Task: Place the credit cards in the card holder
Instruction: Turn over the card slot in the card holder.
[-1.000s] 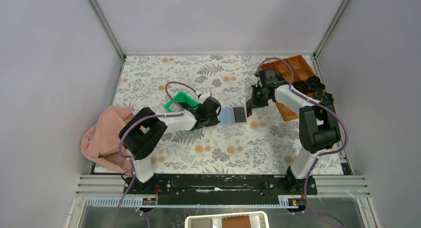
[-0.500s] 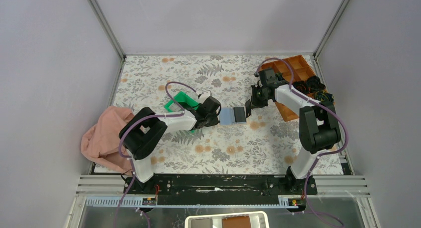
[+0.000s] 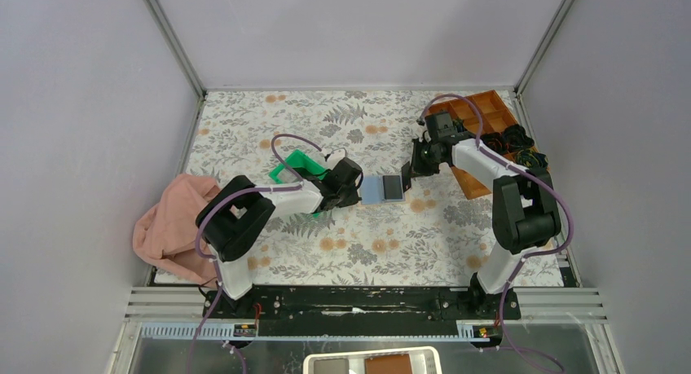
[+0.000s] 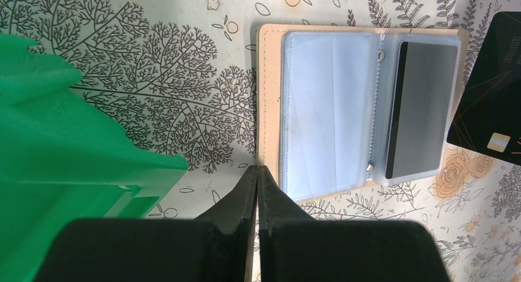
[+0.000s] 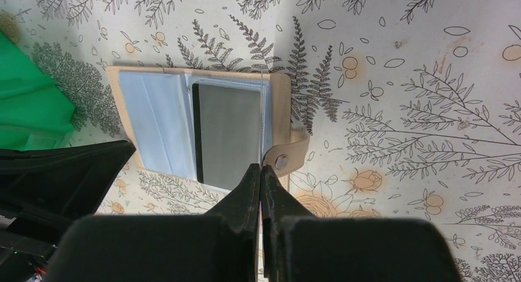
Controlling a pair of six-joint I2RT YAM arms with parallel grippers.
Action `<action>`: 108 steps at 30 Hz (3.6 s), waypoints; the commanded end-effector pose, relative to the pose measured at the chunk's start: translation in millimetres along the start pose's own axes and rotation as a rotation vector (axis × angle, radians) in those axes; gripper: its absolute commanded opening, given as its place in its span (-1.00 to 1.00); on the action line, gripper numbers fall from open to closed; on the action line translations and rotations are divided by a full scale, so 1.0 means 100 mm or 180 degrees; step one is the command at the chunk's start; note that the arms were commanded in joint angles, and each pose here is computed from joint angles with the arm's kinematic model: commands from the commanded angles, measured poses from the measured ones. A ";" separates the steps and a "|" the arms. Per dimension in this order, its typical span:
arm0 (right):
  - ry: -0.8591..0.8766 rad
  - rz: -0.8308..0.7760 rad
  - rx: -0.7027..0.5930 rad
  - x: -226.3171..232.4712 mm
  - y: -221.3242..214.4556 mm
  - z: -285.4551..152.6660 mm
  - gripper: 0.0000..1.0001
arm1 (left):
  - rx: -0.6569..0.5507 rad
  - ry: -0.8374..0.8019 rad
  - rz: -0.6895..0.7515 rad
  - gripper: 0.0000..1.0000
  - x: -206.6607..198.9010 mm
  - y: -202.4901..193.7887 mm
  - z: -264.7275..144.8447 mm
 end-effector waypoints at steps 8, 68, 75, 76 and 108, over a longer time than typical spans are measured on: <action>0.0179 0.0044 -0.0158 0.09 0.06 -0.12 -1.00 | 0.0440 0.0833 0.0198 -0.92 0.66 -0.40 0.14; 0.0211 0.0014 -0.0266 0.15 0.16 -0.23 -1.00 | 0.0480 0.0863 0.0230 -0.93 0.68 -0.42 0.18; 0.0240 0.0003 -0.0324 0.19 0.21 -0.30 -1.00 | 0.0500 0.0866 0.0217 -0.93 0.69 -0.44 0.19; 0.0242 0.0005 -0.0324 0.19 0.21 -0.31 -1.00 | 0.0506 0.0864 0.0216 -0.93 0.69 -0.44 0.19; 0.0458 -0.0297 -0.0190 0.75 0.15 -0.08 -1.00 | 0.0488 0.0890 0.0230 -0.94 0.69 -0.43 0.19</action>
Point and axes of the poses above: each gripper's point midway between its finger pads, its own z axis out along the fingers, its own x axis along the line the jaws close on, y = z × x, the point moved 6 cm from there along -z, back along the fingers, and after that the axes turned 4 degrees about -z, right-handed, at the moved point
